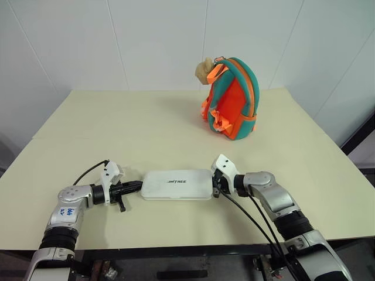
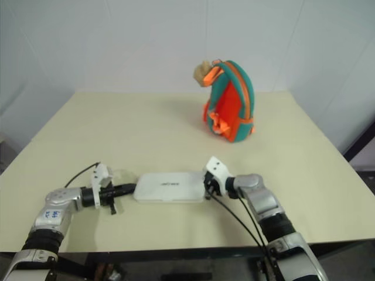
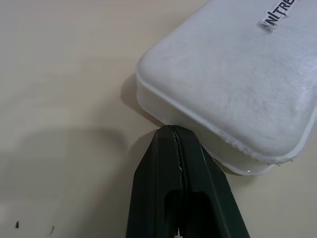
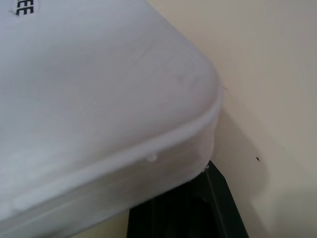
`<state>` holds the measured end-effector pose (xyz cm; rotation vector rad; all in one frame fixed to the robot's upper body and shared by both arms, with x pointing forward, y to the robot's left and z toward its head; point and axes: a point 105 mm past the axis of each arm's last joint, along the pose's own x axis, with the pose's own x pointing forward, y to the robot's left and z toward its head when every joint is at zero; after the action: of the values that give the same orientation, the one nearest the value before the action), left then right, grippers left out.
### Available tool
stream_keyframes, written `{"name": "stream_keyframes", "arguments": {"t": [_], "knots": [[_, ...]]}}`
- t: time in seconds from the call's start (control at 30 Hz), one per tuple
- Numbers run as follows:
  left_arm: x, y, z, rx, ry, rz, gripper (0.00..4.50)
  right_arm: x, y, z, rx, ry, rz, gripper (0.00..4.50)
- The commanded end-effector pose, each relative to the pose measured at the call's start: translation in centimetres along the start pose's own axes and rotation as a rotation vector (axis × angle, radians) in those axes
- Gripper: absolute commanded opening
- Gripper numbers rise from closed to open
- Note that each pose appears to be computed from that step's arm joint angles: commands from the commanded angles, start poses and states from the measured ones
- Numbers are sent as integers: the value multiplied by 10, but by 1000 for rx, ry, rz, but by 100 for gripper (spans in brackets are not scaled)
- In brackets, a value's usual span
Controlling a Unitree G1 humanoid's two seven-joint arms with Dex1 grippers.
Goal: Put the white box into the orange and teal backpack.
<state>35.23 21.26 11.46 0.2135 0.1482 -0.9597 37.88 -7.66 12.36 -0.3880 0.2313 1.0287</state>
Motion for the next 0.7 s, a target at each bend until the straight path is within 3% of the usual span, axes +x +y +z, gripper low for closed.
{"name": "stream_keyframes", "arguments": {"t": [0.03, 0.3, 0.7], "knots": [[-5, -1, 10, 29, -21, -4, 2, -9, -14, 5, -48, 15, -24, 0], [-12, -4, 14, 32, -19, 0, 2, -24, -33, -1, -62, 70, -45, 0], [-5, -8, 18, 27, -38, -3, 2, -42, -25, -2, -54, 85, -22, 0]]}}
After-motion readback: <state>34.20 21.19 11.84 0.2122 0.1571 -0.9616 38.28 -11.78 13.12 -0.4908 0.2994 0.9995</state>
